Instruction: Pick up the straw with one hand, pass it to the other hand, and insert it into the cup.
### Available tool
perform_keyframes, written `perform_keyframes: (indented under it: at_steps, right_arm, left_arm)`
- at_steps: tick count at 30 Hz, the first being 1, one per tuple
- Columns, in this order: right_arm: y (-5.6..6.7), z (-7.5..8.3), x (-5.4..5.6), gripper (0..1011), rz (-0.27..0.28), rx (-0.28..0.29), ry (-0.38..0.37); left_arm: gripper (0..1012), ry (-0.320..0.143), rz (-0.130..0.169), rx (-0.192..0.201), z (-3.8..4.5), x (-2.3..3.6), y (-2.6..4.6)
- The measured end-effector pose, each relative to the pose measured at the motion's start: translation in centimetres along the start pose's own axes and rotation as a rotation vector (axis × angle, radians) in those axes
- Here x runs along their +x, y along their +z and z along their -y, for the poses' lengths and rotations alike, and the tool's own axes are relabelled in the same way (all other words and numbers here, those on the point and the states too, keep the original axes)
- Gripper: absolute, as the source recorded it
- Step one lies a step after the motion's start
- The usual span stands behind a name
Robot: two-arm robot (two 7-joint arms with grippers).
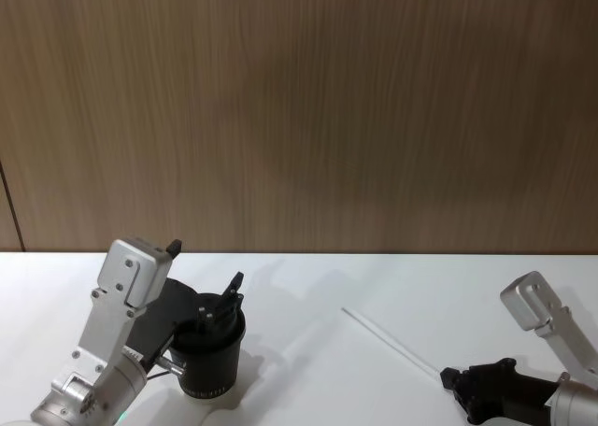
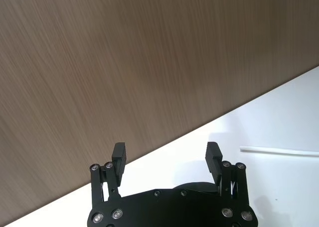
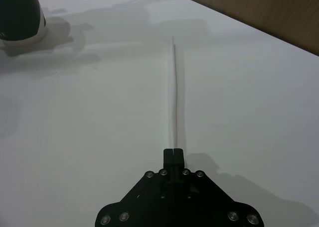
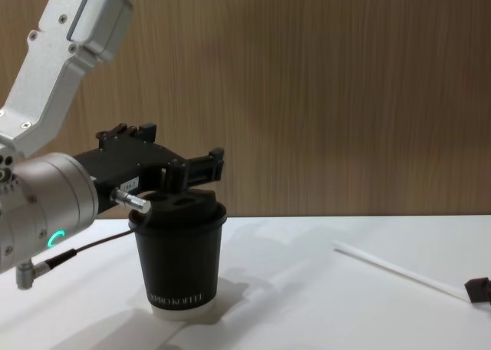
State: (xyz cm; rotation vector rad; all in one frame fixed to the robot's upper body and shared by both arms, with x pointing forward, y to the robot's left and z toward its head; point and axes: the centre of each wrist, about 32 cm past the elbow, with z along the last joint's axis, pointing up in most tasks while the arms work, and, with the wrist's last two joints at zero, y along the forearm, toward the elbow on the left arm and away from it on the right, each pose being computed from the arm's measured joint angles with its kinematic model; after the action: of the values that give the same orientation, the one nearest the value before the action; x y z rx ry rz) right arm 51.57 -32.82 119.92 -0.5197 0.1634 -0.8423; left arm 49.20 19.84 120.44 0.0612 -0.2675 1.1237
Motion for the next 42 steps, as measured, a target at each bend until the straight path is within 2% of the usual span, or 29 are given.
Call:
perform_keyframes:
  at_steps: [10,18,29,32,36,42]
  right_arm:
    - [0.1,0.1,-0.3,0,-0.004,0.028,0.010]
    - [0.7,0.4,-0.8,0,-0.011,0.100,-0.002]
    - [2.4,1.1,-2.5,0,-0.028,0.282,-0.010]
    - [2.9,1.2,-3.3,0,-0.039,0.350,-0.004]
    - [3.3,1.2,-4.1,0,-0.047,0.402,0.003]
    - [3.9,1.1,-5.9,0,-0.072,0.505,0.023]
  left_arm:
    - [1003,0.000,0.000,0.000,0.00,0.00,0.00]
    - [1003,0.000,0.000,0.000,0.00,0.00,0.00]
    - [1003,0.000,0.000,0.000,0.00,0.00,0.00]
    - [1003,0.000,0.000,0.000,0.00,0.00,0.00]
    - [1003,0.000,0.000,0.000,0.00,0.00,0.00]
    - [1003,0.000,0.000,0.000,0.00,0.00,0.00]
